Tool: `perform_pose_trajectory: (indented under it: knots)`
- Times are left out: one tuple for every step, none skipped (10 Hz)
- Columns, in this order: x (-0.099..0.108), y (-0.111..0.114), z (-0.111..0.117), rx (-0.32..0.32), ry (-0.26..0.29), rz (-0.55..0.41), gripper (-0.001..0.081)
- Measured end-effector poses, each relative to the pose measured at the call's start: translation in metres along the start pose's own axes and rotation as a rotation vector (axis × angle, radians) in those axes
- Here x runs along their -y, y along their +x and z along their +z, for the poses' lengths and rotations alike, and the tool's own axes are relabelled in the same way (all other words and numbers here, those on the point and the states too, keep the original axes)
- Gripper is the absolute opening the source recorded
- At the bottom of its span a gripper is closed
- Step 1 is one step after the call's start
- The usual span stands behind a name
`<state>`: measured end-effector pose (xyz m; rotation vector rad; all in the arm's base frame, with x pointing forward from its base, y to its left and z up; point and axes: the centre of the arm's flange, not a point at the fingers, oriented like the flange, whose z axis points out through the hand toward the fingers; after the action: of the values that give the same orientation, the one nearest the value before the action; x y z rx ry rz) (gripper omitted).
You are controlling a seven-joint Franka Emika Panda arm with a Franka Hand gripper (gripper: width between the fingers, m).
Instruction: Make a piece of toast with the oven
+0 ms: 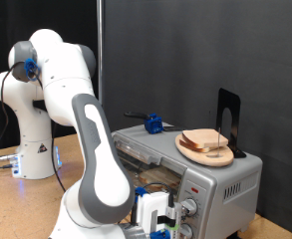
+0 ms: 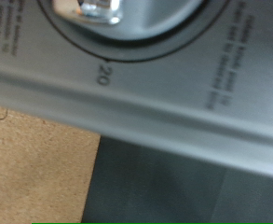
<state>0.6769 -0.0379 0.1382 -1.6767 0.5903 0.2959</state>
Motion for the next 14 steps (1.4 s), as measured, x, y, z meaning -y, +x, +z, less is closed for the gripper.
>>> perform_pose_trajectory:
  knots:
    - [0.008,-0.002,-0.007,0.008,0.004,-0.005,0.0806]
    - [0.014,-0.004,-0.013,0.016,0.014,-0.012,0.0806]
    - [0.021,-0.007,-0.019,0.028,0.026,-0.015,0.0667]
    - [0.028,-0.01,-0.025,0.031,0.033,-0.016,0.0472]
    - [0.033,-0.012,-0.029,0.03,0.037,-0.017,0.0472]
    - [0.036,-0.012,-0.031,0.027,0.039,-0.013,0.032]
    - [0.037,-0.012,-0.033,0.025,0.04,-0.003,0.0182]
    - [0.038,-0.012,-0.035,0.022,0.04,0.009,0.0182]
    - [0.038,-0.011,-0.038,0.018,0.04,0.024,0.0061]
    - [0.038,-0.011,-0.04,0.013,0.037,0.047,0.0061]
    - [0.037,-0.01,-0.043,0.003,0.032,0.06,0.0011]
    - [0.035,-0.008,-0.045,-0.018,0.026,0.051,0.0011]
    - [0.034,-0.005,-0.045,-0.04,0.02,0.029,0.0005]
    - [0.032,-0.004,-0.044,-0.051,0.015,0.012,0.0005]
